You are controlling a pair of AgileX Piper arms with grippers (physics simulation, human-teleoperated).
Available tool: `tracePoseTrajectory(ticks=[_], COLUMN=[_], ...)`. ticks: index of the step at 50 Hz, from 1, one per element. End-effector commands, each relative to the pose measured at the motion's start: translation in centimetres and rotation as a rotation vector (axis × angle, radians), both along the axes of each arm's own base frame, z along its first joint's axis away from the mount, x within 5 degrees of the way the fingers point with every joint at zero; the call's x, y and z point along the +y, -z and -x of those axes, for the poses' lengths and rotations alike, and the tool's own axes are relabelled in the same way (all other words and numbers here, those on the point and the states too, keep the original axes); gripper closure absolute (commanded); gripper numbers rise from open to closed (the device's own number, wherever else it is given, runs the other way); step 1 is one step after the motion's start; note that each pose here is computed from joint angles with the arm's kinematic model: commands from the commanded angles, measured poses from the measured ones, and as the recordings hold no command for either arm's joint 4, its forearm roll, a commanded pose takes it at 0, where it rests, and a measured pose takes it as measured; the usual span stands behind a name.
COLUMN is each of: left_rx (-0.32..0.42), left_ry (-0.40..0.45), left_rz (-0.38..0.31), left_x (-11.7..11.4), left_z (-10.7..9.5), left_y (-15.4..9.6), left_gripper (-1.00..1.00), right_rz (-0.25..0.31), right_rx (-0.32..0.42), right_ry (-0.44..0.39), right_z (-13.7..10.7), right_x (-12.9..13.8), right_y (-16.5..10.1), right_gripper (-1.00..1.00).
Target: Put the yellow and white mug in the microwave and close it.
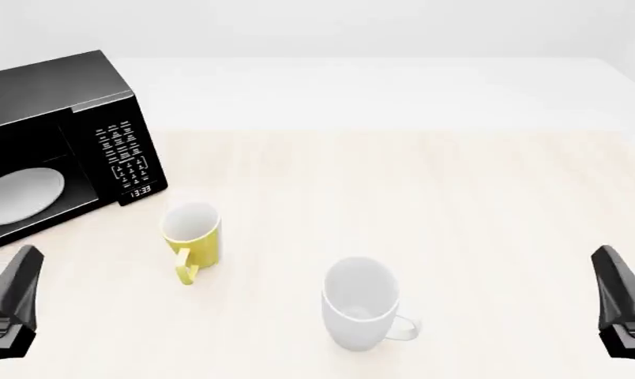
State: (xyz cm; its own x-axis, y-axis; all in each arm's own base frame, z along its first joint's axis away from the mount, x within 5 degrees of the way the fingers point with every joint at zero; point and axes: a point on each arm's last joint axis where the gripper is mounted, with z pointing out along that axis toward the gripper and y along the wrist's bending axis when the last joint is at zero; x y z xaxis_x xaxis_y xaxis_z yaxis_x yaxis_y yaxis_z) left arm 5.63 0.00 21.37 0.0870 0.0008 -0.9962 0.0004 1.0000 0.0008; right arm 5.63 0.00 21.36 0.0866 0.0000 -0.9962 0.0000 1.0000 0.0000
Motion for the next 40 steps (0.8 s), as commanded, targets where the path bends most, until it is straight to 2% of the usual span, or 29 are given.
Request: tracePoseTrajectory(ticks=[1,12,18,26,40], left_rx=[-0.001,0.012,0.01,0.018,0.092], left_ry=[0.006,-0.003,0.057,0.096,0.127], left_rz=[-0.004,-0.017,-0.025,-0.013,-0.016], left_x=[0.0,0.0,-0.3,-0.5,-0.7], left_z=[0.0,0.0,0.1,0.3,0.3], left_y=[-0.1,0.0,-0.4,-1.2,-1.6], left_gripper=[-1.0,-1.0,-1.0,-1.0,-1.0], right_rz=[0.0,0.0,0.0,0.0,0.001], right_rx=[0.001,0.001,0.001,0.001,0.001], right_ry=[0.0,0.0,0.0,0.0,0.0], right_z=[0.0,0.0,0.0,0.0,0.0], right_x=[0.0,0.0,0.0,0.0,0.0], right_y=[-0.1,-0.1,-0.1,-0.1,-0.1], right_gripper=[-1.0,-1.0,-1.0,-1.0,-1.0])
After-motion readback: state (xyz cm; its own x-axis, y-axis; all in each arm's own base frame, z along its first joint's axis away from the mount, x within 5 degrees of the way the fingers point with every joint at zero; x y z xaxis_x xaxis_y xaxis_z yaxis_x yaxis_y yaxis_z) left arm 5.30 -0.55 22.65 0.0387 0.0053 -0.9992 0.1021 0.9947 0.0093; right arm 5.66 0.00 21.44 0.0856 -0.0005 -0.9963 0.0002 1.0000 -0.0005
